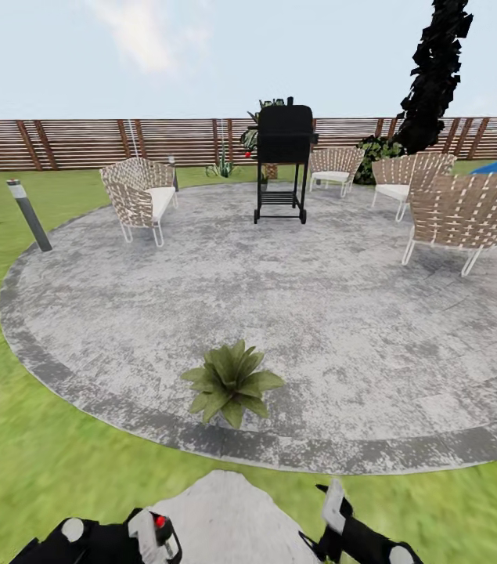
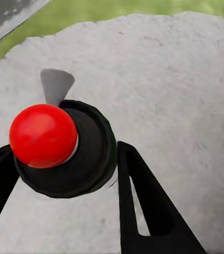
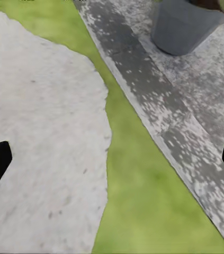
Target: Pick up the pesticide atomizer in the garden and spray insectifuge to fully cover both potted plants in the garden.
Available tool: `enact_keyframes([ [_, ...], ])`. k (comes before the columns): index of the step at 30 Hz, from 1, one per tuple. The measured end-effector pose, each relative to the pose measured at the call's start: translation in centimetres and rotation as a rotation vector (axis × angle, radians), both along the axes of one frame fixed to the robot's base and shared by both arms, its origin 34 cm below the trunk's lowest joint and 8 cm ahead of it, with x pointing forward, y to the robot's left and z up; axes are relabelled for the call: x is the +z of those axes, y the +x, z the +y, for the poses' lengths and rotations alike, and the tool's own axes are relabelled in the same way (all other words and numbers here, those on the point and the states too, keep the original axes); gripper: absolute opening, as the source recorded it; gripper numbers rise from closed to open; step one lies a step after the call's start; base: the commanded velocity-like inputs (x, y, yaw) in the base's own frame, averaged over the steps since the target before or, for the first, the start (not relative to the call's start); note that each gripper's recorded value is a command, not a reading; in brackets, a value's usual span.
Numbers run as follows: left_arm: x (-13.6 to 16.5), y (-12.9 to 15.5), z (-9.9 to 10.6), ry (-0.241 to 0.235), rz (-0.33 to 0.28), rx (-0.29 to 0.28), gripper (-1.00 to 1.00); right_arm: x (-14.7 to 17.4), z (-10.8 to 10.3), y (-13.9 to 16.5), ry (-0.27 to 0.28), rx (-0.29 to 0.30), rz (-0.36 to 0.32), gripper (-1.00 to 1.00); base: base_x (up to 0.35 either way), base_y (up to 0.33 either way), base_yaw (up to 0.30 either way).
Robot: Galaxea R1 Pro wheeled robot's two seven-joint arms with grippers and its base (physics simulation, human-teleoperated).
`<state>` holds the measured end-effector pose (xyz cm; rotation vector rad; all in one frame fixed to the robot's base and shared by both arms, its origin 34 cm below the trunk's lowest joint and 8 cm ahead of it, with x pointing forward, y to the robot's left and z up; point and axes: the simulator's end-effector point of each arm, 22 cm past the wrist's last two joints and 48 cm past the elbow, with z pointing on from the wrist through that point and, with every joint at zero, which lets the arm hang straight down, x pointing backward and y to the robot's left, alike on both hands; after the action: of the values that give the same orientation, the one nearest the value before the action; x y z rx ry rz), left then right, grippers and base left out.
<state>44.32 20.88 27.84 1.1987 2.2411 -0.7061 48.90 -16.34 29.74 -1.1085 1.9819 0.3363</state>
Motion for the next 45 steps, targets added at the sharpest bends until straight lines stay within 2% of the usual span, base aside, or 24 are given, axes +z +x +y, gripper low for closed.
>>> enact_keyframes([
  [1, 0.6, 0.1, -0.3, -0.017, 0.015, -0.036, -1.00, 0.2, 0.3, 0.4, 0.004, 0.026, 0.016, 1.00, 0.000, 0.000, 0.000],
  [2, 1.8, 0.1, -0.6, -0.030, 0.076, -0.119, -1.00, 1.1, 1.5, 0.9, 0.029, 0.119, 0.061, 1.00, 0.000, 0.000, 0.000],
  [6, 1.8, -0.2, -0.4, -0.002, 0.136, -0.143, -1.00, 2.0, 2.4, 1.3, 0.048, 0.186, 0.083, 1.00, 0.000, 0.000, 0.000],
  [12, 1.8, -0.1, -0.5, 0.016, 0.145, -0.161, -1.00, 2.4, 3.4, 1.2, 0.064, 0.214, 0.092, 1.00, 0.000, 0.000, 0.000],
  [16, 1.4, -0.6, -1.8, 0.027, 0.126, -0.201, -1.00, 3.2, 5.4, 1.2, 0.082, 0.258, 0.080, 1.00, 0.000, 0.000, 0.000],
  [19, 2.0, 0.9, -2.2, 0.013, 0.091, -0.173, -1.00, 3.0, 6.5, 0.9, 0.094, 0.258, 0.084, 1.00, 0.000, 0.000, 0.000],
  [26, 2.0, 1.3, -2.4, 0.012, 0.081, -0.164, -1.00, 3.6, 9.0, 0.8, 0.133, 0.258, 0.081, 1.00, 0.000, 0.000, 0.000],
  [27, 2.0, 1.3, -2.5, 0.013, 0.080, -0.165, -1.00, 3.7, 9.4, 0.9, 0.138, 0.260, 0.080, -1.00, 0.000, 0.000, 0.000],
  [33, 1.9, 1.2, -2.8, 0.026, 0.078, -0.189, -1.00, 4.5, 11.7, 1.0, 0.167, 0.276, 0.070, -1.00, 0.000, 0.000, 0.000],
  [35, 1.8, 1.1, -3.0, 0.029, 0.078, -0.199, -1.00, 4.6, 11.8, 1.1, 0.167, 0.277, 0.067, -1.00, 0.000, 0.000, 0.000],
  [40, 2.2, 2.2, -4.4, 0.036, 0.037, -0.215, -1.00, 5.1, 13.2, 1.1, 0.181, 0.291, 0.061, -1.00, 0.000, 0.000, 0.000],
  [41, 1.9, 2.4, -4.3, 0.062, 0.022, -0.224, -1.00, 5.1, 13.3, 1.0, 0.180, 0.298, 0.061, -1.00, 0.000, 0.000, 0.000],
  [45, 1.9, 2.6, -5.1, 0.058, 0.013, -0.226, -1.00, 5.1, 13.9, 0.6, 0.176, 0.321, 0.061, -1.00, 0.000, 0.000, 0.000],
])
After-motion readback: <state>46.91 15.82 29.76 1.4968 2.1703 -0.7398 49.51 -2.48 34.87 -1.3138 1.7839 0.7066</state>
